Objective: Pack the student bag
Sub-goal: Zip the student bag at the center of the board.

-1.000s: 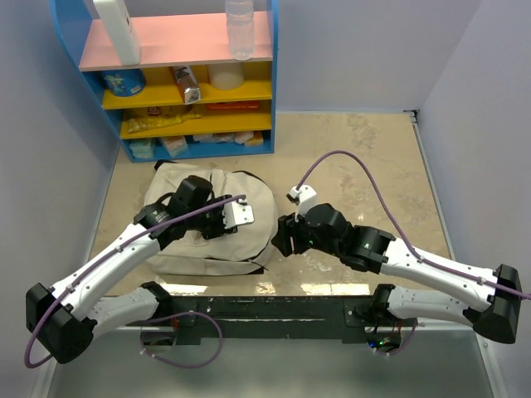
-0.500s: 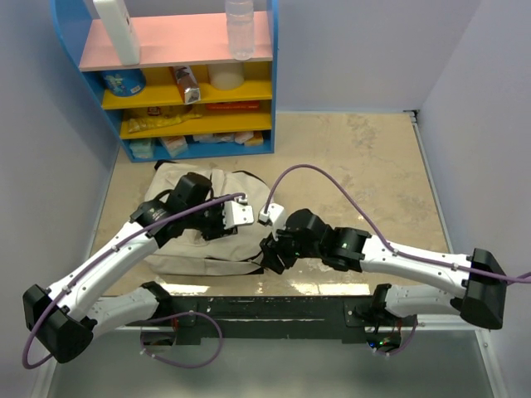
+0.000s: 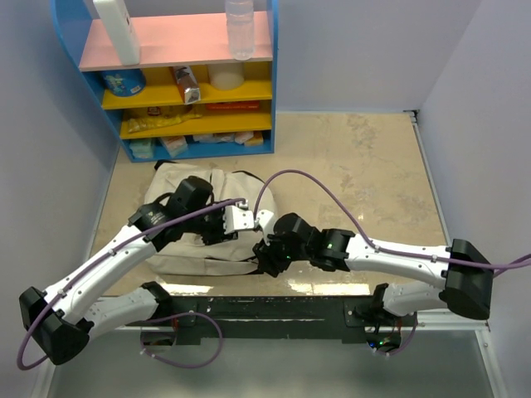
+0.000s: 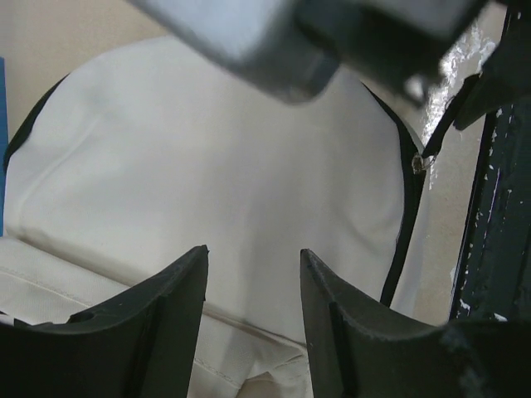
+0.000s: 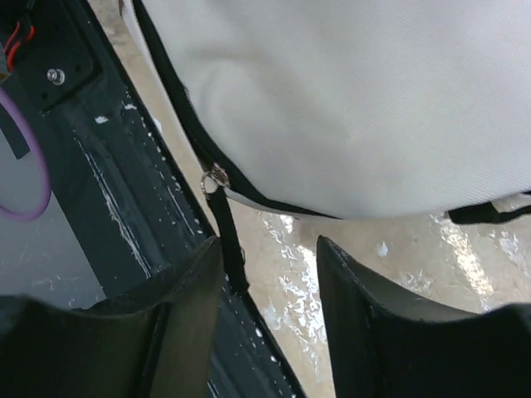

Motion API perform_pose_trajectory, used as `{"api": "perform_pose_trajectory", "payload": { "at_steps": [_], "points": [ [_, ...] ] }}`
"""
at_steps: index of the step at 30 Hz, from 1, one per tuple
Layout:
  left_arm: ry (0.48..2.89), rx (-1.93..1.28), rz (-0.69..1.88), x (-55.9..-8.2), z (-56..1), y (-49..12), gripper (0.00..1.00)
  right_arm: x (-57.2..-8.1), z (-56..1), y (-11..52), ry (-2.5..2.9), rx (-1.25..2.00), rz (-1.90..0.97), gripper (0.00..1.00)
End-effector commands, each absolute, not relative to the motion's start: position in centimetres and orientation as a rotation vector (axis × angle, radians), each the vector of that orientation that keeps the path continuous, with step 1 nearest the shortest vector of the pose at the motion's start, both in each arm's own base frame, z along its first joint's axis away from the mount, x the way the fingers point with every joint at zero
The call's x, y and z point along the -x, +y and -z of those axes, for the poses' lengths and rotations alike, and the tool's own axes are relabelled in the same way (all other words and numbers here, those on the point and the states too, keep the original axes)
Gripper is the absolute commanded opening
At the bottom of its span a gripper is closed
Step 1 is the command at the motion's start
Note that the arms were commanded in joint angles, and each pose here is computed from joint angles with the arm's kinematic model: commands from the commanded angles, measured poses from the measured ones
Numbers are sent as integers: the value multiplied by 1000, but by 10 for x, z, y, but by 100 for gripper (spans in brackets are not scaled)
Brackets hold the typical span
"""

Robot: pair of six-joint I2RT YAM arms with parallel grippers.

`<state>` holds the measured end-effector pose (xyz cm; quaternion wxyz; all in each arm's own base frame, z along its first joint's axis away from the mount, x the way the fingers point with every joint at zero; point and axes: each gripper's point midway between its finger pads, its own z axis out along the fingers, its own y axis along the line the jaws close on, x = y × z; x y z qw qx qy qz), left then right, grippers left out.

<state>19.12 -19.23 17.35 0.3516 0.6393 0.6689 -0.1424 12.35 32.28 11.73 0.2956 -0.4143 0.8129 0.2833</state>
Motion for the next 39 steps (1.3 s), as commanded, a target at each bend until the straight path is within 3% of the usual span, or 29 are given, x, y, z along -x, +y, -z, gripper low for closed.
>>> {"api": "perform_pose_trajectory", "payload": {
  "at_steps": [1, 7, 17, 22, 24, 27, 39],
  "points": [
    [1661, -1555, 423, -191, -202, -207, 53, -123, -136, 348, 2038, 1106, -799, 50],
    [1653, -1495, 443, -184, -207, -203, 54, -121, -134, 350, 2016, 1043, -802, 40],
    [1611, -1518, 465, -171, -214, -199, 54, -130, -130, 334, 2049, 983, -708, 8],
    [1517, -1565, 519, -153, -218, -199, 57, -131, -130, 328, 2064, 963, -687, 4],
    [1487, -1605, 561, -141, -211, -198, 67, -132, -130, 328, 2067, 950, -694, 3],
    [1433, -1720, 642, -122, -191, -199, 74, -131, -132, 332, 2068, 941, -712, 2],
    [1453, -1838, 707, -127, -142, -211, 77, -129, -150, 336, 2060, 873, -787, 0]
  ]
}}
